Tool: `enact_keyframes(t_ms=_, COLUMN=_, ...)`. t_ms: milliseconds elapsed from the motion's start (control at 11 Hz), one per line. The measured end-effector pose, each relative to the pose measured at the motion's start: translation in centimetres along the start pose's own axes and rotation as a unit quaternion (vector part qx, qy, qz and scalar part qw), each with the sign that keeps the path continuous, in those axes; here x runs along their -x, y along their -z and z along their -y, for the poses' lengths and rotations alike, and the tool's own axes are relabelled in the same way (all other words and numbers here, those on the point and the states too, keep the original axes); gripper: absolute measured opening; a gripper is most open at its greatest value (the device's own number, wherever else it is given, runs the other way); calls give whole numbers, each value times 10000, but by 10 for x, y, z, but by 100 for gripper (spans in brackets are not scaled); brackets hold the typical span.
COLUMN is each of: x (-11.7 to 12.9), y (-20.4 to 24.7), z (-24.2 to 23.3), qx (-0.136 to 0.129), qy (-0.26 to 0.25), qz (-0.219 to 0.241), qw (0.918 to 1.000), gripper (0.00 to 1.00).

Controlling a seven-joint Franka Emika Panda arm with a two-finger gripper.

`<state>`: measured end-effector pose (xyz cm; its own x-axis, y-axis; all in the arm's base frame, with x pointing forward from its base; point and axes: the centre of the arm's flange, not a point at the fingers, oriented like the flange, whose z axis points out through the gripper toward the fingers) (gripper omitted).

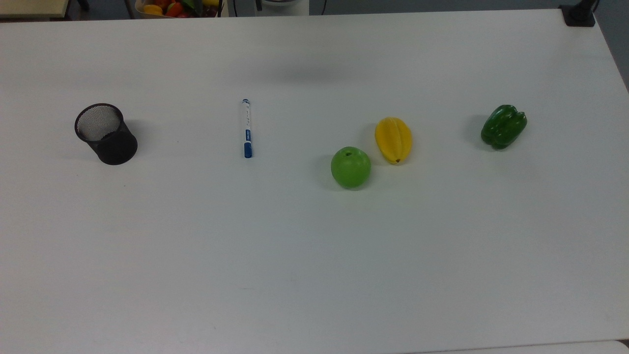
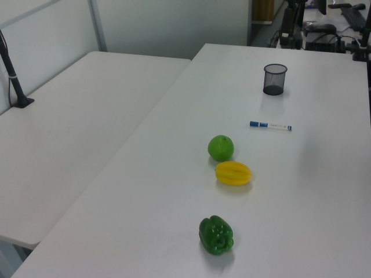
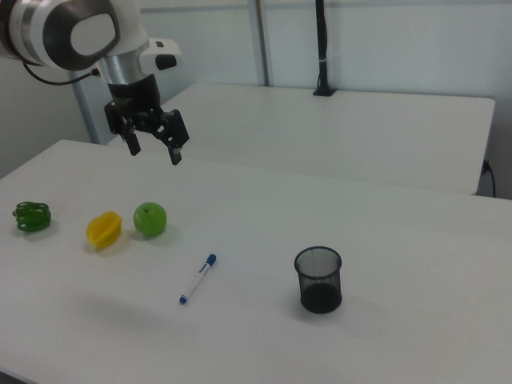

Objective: Place marker
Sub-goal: 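Move the gripper down toward the blue-capped white marker, then lower the open gripper over the marker and close on it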

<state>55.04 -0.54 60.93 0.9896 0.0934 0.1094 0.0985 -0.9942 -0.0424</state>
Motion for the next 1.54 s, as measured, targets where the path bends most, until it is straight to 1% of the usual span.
enact_keyframes(t_ms=182, x=-13, y=-26, z=0, qx=24, qy=49, qz=47, qw=10000, gripper=100)
enact_keyframes(t_ms=454, x=-37, y=-82, z=-5, qx=93, qy=17, qz=103, qw=9999, gripper=100)
enact_keyframes(t_ms=635, x=-47, y=-118, z=-13, qx=154, qy=-20, qz=23, qw=9999, gripper=100)
enact_keyframes(t_ms=908, x=-46, y=-175, z=-14, qx=216, qy=-10, qz=-94, qw=9997, gripper=100)
enact_keyframes(t_ms=998, x=-44, y=-192, z=-11, qx=244, qy=38, qz=-46, qw=9997, gripper=100)
enact_keyframes(t_ms=1271, x=-42, y=-246, z=-1, qx=441, qy=283, qz=158, qw=9985, gripper=98)
enact_keyframes(t_ms=1543, x=-41, y=-280, z=-3, qx=605, qy=430, qz=297, qw=9968, gripper=96)
